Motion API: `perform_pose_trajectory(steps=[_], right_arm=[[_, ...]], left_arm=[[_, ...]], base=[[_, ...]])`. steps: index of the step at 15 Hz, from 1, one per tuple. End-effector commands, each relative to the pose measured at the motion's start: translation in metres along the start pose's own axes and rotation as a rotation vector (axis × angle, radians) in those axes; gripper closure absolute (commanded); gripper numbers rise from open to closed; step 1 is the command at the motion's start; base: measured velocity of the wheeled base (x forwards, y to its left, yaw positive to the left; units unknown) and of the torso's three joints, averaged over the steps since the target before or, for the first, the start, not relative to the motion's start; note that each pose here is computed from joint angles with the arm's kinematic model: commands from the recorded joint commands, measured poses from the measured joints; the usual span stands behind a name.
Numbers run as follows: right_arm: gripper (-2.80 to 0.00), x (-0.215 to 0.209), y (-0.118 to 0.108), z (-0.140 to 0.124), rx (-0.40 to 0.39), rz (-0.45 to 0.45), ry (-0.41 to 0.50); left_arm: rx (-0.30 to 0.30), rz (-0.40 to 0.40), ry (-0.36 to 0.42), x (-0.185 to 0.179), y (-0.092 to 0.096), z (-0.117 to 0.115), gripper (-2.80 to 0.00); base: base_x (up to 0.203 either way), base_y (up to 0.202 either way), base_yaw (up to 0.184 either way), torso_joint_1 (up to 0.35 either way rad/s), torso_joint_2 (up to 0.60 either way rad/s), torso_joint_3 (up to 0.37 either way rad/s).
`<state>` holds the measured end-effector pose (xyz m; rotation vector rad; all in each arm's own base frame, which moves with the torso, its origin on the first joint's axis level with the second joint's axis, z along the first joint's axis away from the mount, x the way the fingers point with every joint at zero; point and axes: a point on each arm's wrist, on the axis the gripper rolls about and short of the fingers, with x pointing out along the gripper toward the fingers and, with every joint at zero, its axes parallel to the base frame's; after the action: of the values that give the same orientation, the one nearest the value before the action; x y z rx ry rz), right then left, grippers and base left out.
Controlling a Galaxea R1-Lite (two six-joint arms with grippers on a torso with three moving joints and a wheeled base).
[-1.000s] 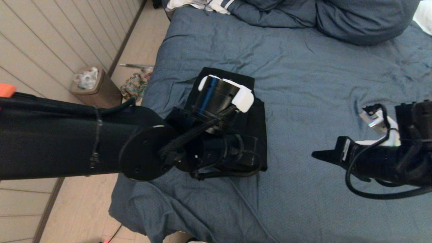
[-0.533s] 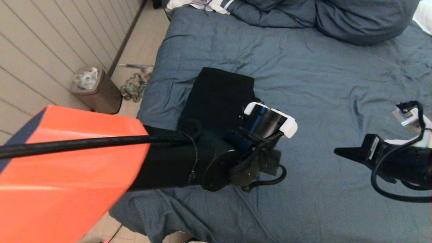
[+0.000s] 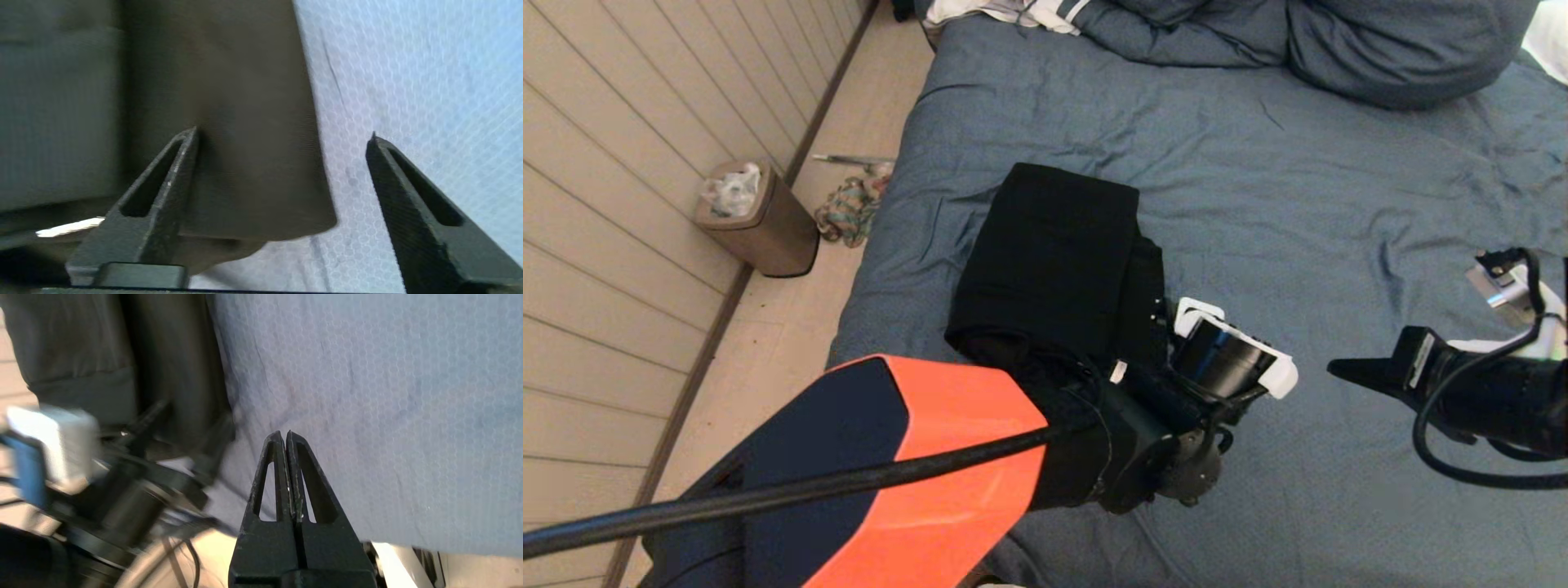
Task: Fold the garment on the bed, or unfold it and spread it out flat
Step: Unfold the black sweatshirt
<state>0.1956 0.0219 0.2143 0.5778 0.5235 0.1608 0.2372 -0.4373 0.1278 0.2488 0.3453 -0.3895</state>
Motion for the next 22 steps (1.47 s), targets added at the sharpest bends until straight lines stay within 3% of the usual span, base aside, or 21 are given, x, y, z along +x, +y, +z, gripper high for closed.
perform_pose_trajectory(steps=[1,5,6,8,11,16,18,20,22], right_arm=[[0.0,0.002,-0.001,-0.001,0.003,0.0,0.003],[0.0,0.004,-0.002,0.0,0.004,-0.003,0.0],[0.0,0.003,-0.002,0.0,0.005,-0.002,-0.002],[0.0,0.004,-0.002,0.0,0.005,-0.003,0.0],[0.0,0.005,-0.002,-0.001,0.005,-0.003,0.005],[0.0,0.01,-0.004,0.0,0.009,-0.011,0.017],[0.0,0.01,-0.003,0.0,0.008,-0.006,0.018],[0.0,0.012,-0.003,-0.001,0.009,-0.007,0.026],[0.0,0.019,-0.005,-0.003,0.012,-0.017,0.051]], left_arm=[[0.015,0.014,0.004,0.009,-0.006,-0.01,-2.8],[0.039,0.092,-0.016,0.014,-0.008,-0.014,-2.8],[0.057,0.128,-0.016,0.018,-0.01,-0.018,0.0],[0.042,0.147,-0.054,0.023,-0.014,-0.016,0.0],[0.006,0.158,-0.098,0.015,-0.002,0.005,0.0],[-0.071,0.238,-0.143,0.02,0.053,0.041,0.0],[-0.138,0.315,-0.181,0.022,0.102,0.066,0.0],[-0.218,0.398,-0.241,0.009,0.163,0.099,0.0],[-0.271,0.478,-0.274,-0.004,0.213,0.114,0.0]], base=[[0.0,0.0,0.0,0.0,0.0,0.0],[0.0,0.0,0.0,0.0,0.0,0.0],[0.0,0.0,0.0,0.0,0.0,0.0],[0.0,0.0,0.0,0.0,0.0,0.0],[0.0,0.0,0.0,0.0,0.0,0.0],[0.0,0.0,0.0,0.0,0.0,0.0],[0.0,0.0,0.0,0.0,0.0,0.0],[0.0,0.0,0.0,0.0,0.0,0.0],[0.0,0.0,0.0,0.0,0.0,0.0]])
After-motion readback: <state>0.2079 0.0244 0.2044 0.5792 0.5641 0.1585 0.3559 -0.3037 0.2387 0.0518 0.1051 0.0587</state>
